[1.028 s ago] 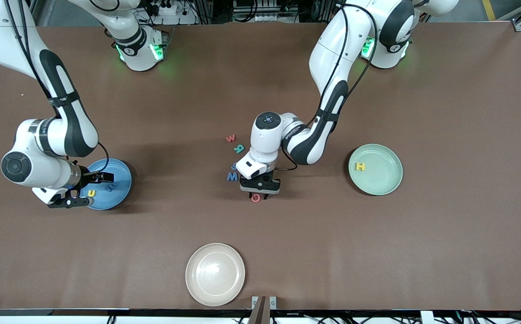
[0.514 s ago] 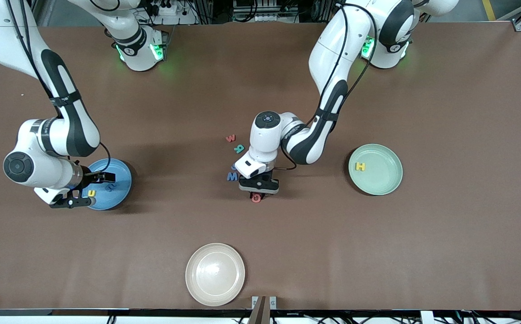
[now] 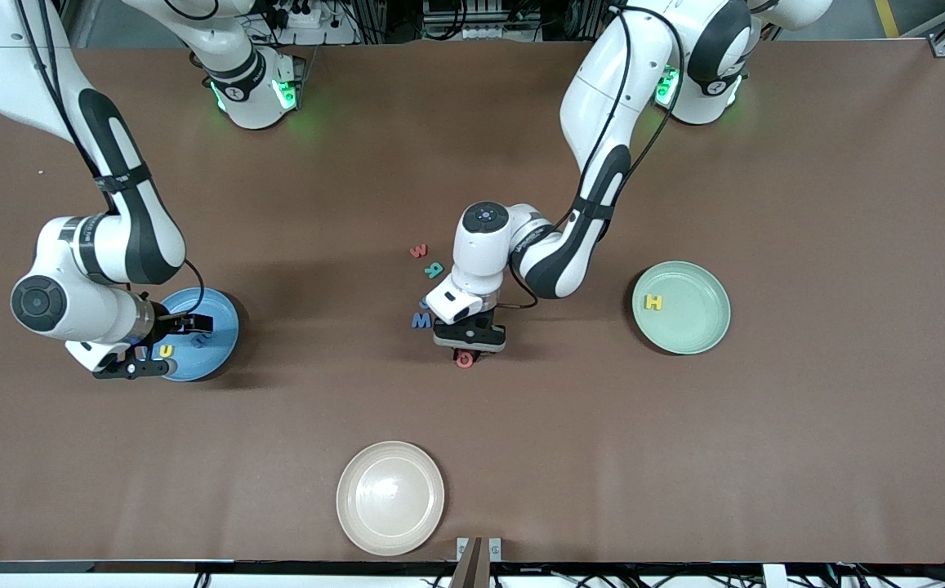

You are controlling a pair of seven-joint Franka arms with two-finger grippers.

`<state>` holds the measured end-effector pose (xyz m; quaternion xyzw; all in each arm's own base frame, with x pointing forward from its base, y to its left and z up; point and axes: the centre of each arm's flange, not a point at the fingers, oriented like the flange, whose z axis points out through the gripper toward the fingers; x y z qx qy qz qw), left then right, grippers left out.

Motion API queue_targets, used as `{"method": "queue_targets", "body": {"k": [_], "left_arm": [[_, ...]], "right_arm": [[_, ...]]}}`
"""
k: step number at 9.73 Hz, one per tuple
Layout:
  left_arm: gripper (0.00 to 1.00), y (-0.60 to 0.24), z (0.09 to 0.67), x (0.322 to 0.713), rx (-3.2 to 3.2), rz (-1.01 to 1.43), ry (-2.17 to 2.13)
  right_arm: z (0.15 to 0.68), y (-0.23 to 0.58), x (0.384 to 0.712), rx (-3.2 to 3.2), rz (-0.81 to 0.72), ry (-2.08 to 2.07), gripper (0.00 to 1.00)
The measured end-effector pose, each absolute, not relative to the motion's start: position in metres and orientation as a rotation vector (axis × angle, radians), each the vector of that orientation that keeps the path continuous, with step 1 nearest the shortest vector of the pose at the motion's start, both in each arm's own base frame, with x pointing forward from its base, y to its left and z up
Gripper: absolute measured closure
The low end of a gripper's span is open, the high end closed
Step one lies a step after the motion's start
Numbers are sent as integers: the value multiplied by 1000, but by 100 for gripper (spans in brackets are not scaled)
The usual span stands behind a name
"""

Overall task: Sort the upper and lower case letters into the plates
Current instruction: 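Lower the left gripper around the pink Q and close it, then drop the Q on the green plate while the right gripper reaches the blue 6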

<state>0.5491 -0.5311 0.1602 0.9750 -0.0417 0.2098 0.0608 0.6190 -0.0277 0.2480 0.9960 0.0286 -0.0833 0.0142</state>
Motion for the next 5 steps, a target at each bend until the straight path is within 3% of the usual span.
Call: {"method": "queue_targets", "body": {"k": [5], "left_arm": [[64,-527,165,557,2946,650,-110]], "right_arm": [[249,-28,619,3101,-257,88,0]]}}
